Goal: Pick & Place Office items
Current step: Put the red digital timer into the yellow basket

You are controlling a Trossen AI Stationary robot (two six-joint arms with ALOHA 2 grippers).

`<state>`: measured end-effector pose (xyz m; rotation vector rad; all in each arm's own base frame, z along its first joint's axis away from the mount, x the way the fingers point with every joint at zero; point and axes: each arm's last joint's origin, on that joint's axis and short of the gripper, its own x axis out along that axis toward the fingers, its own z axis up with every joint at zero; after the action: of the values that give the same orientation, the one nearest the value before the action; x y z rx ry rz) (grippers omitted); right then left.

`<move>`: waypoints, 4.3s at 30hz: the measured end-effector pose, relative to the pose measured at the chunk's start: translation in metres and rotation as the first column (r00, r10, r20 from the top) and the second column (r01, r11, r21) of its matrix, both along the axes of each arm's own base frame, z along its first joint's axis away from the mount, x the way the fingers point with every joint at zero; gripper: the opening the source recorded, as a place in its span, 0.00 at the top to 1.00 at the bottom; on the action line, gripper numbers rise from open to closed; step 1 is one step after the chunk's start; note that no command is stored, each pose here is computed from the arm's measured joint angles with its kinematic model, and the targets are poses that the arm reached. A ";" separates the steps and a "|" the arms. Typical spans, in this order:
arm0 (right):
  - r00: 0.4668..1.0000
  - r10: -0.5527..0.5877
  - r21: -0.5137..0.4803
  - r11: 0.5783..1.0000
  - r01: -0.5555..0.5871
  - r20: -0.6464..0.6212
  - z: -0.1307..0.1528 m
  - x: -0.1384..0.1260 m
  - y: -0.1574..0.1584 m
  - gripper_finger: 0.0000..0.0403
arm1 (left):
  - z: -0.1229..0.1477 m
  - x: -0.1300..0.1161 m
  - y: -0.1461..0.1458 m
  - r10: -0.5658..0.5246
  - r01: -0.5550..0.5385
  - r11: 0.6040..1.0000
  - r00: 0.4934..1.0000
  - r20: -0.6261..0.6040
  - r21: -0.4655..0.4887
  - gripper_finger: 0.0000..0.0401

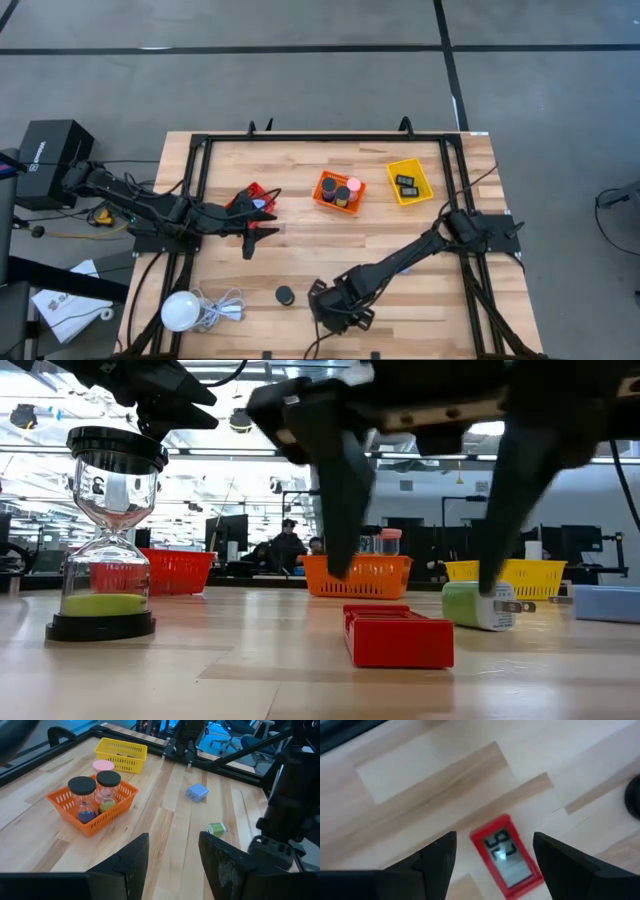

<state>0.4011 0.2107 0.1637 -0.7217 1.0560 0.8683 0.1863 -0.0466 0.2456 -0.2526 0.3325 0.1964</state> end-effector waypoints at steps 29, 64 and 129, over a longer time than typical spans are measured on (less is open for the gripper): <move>0.998 0.055 -0.014 0.998 -0.055 0.005 -0.016 0.020 -0.032 0.54 | 0.001 0.000 0.000 0.000 0.000 1.000 1.000 0.006 -0.002 0.58; 1.000 0.024 0.055 0.998 -0.024 0.000 -0.029 0.020 -0.041 0.63 | 0.001 0.000 0.000 0.000 0.000 1.000 1.000 0.006 -0.002 0.58; 0.430 -0.865 -0.540 0.499 0.677 -0.260 0.071 -0.150 -0.290 0.67 | 0.002 0.001 0.000 0.010 -0.009 0.999 1.000 0.026 -0.037 0.58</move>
<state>0.2508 -0.0794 0.2345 -0.1730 1.8668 -0.0272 0.1871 -0.0469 0.2476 -0.2928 0.3089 0.1967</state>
